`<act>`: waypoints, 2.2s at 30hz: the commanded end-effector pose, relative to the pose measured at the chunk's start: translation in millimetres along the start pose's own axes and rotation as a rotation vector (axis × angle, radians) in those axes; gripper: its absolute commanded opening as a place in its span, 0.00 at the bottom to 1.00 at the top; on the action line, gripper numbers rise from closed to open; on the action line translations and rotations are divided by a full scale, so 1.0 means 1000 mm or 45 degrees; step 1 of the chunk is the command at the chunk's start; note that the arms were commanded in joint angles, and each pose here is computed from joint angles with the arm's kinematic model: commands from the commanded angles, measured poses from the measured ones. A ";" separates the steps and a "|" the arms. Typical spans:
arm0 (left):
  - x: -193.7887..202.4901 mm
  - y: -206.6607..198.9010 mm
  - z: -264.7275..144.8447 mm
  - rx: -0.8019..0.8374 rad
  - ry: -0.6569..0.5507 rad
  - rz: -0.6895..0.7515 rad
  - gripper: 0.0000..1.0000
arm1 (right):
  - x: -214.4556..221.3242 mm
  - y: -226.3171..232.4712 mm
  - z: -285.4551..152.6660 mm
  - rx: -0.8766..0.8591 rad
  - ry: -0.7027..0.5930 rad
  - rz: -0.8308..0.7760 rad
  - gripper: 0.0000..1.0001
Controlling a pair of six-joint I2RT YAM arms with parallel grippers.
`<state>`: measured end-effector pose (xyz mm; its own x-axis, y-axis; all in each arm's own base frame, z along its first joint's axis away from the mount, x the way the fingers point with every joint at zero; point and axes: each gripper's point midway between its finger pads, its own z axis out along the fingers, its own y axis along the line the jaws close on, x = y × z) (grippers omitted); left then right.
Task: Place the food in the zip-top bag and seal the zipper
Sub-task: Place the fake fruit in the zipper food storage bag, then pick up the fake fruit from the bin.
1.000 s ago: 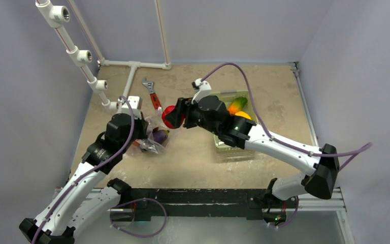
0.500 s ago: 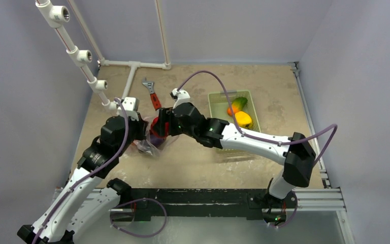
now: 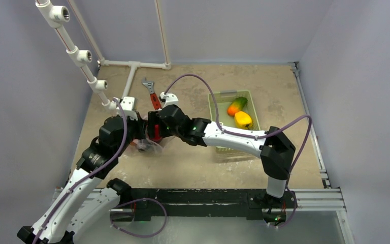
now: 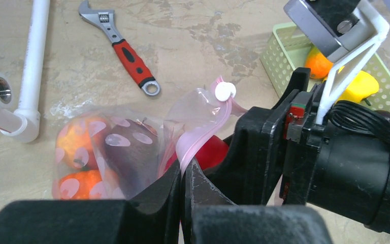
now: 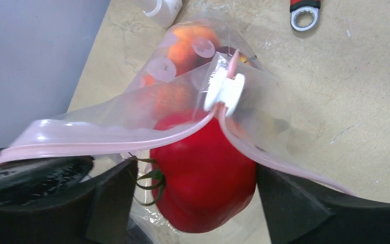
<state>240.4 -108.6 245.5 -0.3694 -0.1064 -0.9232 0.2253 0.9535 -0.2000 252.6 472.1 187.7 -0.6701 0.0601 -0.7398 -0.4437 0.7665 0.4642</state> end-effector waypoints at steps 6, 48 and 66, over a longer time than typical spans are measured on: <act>-0.004 -0.001 0.003 0.007 -0.031 0.000 0.00 | -0.037 0.026 -0.009 -0.061 -0.113 0.063 0.99; -0.001 0.003 0.006 -0.020 -0.010 0.001 0.00 | -0.104 -0.282 -0.129 1.098 -0.360 0.319 0.99; -0.001 0.004 0.006 -0.028 -0.009 0.002 0.00 | -0.109 -0.376 -0.095 1.202 -0.291 0.288 0.91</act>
<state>244.5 -105.6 240.4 -0.3807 -0.0947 -0.9199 0.2042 0.9616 -0.1835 421.2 121.2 142.9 -0.5220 0.3170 -0.7919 0.4182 0.9042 0.0864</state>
